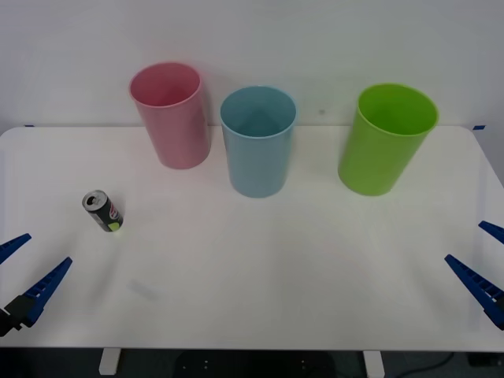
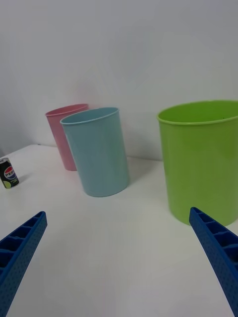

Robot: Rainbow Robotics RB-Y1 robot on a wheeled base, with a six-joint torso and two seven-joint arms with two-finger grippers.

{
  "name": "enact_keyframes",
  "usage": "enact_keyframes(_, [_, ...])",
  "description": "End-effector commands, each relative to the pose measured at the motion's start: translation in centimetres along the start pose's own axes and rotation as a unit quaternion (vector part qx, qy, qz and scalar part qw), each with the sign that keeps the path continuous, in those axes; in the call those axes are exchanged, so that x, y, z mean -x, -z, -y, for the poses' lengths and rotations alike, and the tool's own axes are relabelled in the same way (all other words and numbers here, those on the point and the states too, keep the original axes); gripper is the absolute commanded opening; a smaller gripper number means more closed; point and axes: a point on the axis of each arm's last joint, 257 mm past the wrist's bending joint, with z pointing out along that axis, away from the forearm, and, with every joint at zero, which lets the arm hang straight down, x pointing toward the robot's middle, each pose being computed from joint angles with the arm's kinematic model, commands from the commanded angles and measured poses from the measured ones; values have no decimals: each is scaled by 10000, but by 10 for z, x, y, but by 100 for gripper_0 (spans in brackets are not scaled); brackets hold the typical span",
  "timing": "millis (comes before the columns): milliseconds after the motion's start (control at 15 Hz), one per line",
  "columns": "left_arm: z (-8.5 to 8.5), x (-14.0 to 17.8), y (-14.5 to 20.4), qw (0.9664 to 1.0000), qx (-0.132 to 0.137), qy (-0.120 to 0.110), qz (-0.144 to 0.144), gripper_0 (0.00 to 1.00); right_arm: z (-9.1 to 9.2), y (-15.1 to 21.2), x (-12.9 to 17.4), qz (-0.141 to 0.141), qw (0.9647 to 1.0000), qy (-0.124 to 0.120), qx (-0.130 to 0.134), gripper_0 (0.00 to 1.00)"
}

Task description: Grasp the object on the table and drop it into the matching bin: aluminum can to the light blue bin, PET bottle to the pink bin.

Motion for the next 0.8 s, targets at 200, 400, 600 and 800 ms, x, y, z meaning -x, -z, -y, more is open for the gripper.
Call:
enact_keyframes(200, [-20,-18,-4,9986,487,36,-217,100,0,0,0,0,10000,-1,0,100])
enact_keyframes(400, [-28,-31,-5,9967,741,156,-293,100,0,0,0,0,10000,-1,0,100])
enact_keyframes(600, [-46,-49,-11,9947,913,331,-340,100,0,0,0,0,10000,-1,0,100])
enact_keyframes(800, [-58,-61,-20,9934,1008,396,-378,100,0,0,0,0,10000,-1,0,100])
